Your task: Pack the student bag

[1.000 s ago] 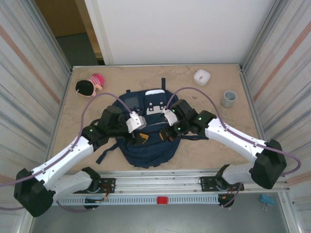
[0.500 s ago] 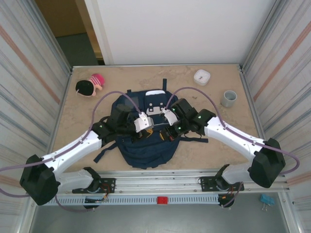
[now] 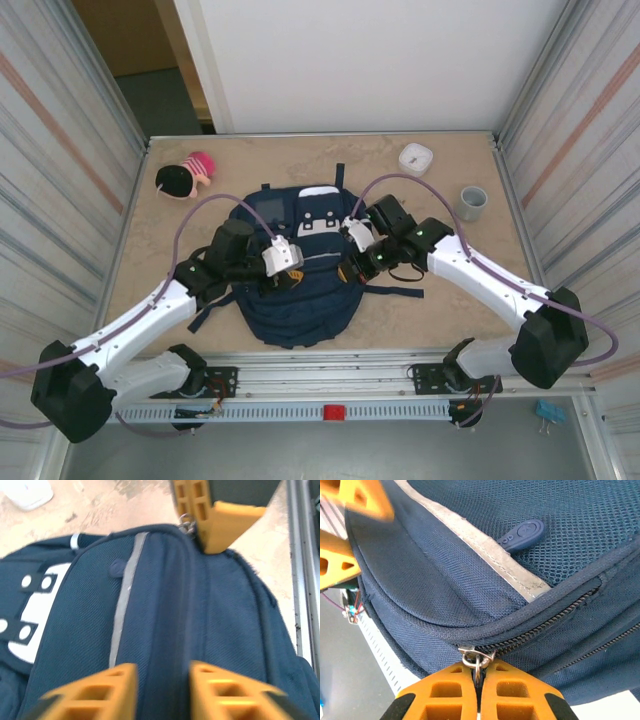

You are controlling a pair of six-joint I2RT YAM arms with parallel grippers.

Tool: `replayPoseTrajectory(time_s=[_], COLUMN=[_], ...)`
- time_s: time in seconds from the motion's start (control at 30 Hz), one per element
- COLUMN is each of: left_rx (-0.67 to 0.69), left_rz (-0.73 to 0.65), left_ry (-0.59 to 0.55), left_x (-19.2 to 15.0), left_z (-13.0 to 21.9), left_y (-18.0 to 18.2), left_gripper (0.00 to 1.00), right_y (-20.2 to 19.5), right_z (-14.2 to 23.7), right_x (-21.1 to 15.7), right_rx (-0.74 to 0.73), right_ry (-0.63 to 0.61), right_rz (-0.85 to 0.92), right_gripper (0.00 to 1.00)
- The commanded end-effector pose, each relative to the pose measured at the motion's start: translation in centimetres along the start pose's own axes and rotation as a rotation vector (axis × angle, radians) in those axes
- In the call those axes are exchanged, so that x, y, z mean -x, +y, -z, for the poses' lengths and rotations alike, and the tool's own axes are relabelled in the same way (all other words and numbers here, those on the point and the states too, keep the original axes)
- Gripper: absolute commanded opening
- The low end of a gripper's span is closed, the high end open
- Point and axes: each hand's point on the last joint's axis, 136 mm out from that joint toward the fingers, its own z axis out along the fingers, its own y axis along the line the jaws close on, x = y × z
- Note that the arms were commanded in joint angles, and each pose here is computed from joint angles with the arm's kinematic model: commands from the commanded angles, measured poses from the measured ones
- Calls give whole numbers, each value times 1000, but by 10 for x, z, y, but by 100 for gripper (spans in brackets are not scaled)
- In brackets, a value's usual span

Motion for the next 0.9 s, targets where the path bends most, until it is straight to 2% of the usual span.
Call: replayPoseTrajectory(time_s=[0.0, 0.1, 0.33, 0.37, 0.43, 0.57, 0.67, 0.77, 0.87], left_rx=[17, 8, -41, -31, -24, -25, -12, -24, -18], left_rz=[11, 1, -21, -17, -9, -21, -34, -40, -41], left_ry=[-6, -51, -45, -30, -7, 19, 77, 118, 113], left_x=[10, 28, 40, 37, 33, 23, 8, -4, -7], left_z=[0, -6, -29, -33, -37, -39, -37, -33, -27], left_y=[1, 1, -5, -3, 0, -2, -2, -7, -7], left_gripper=[49, 55, 54, 49, 34, 10, 3, 1, 0], right_y=[20, 28, 37, 37, 27, -8, -21, -33, -50], right_z=[13, 12, 12, 13, 12, 14, 21, 30, 37], right_x=[9, 8, 6, 4, 2, -7, -12, -12, -9], right_rx=[32, 48, 75, 72, 35, -128, -202, -233, -268], right_ry=[-34, -27, -17, -13, 5, 88, 136, 137, 134], right_rz=[34, 46, 67, 69, 56, 20, 33, 17, -22], right_gripper=[0, 0, 0, 0, 0, 0, 0, 0, 0])
